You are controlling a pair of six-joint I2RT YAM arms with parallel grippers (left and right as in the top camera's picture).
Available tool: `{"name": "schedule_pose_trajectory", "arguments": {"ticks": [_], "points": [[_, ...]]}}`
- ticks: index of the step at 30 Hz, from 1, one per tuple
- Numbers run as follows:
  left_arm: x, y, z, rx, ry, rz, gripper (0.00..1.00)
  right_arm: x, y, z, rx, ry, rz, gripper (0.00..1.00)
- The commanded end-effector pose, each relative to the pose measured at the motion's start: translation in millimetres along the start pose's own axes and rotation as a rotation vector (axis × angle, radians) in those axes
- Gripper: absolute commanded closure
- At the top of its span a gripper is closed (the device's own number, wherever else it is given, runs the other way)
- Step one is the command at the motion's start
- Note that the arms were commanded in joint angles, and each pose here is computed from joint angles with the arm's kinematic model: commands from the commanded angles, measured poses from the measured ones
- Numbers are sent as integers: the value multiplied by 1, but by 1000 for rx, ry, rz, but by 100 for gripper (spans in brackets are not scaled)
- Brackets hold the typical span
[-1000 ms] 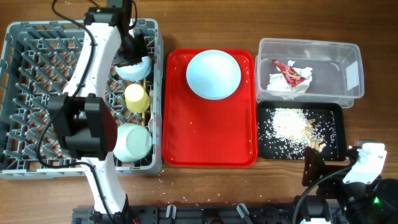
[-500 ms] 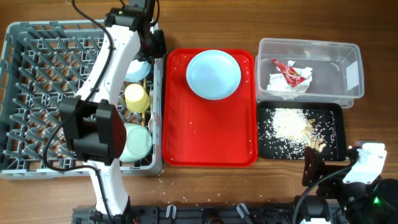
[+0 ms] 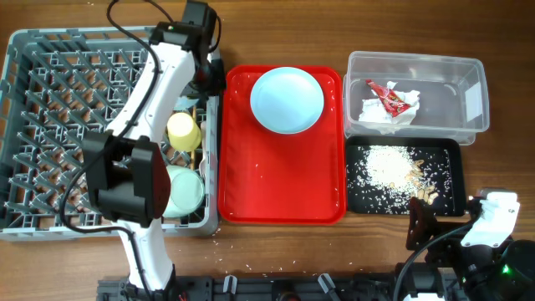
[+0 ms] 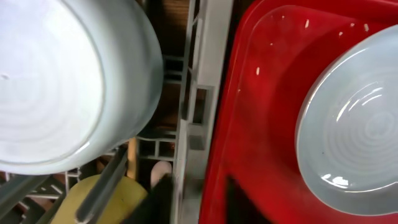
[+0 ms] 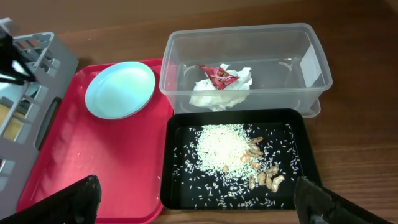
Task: Sort waste into correct bins and load items into the dishwasher rack
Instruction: 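Move the left gripper to the light-blue plate on the tray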
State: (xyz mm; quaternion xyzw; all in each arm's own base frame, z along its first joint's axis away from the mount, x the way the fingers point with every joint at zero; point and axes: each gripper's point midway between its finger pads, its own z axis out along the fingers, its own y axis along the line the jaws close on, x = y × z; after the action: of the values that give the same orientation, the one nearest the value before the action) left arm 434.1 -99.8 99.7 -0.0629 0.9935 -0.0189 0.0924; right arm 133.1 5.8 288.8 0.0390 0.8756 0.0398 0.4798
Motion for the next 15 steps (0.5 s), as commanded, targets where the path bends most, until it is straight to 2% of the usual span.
{"name": "schedule_pose_trajectory", "arguments": {"ticks": [1,3,7,15], "points": [[3,-7,6,7,1,11,64,-1,1,-2,-7,-11,15,0],[3,-8,6,8,1,13,68,-1,1,-2,-7,-11,15,0],[9,-8,6,2,20,20,92,-1,1,-2,-7,-11,15,0],[27,-2,5,-27,94,24,96,-1,1,-2,-7,-11,15,1]]}}
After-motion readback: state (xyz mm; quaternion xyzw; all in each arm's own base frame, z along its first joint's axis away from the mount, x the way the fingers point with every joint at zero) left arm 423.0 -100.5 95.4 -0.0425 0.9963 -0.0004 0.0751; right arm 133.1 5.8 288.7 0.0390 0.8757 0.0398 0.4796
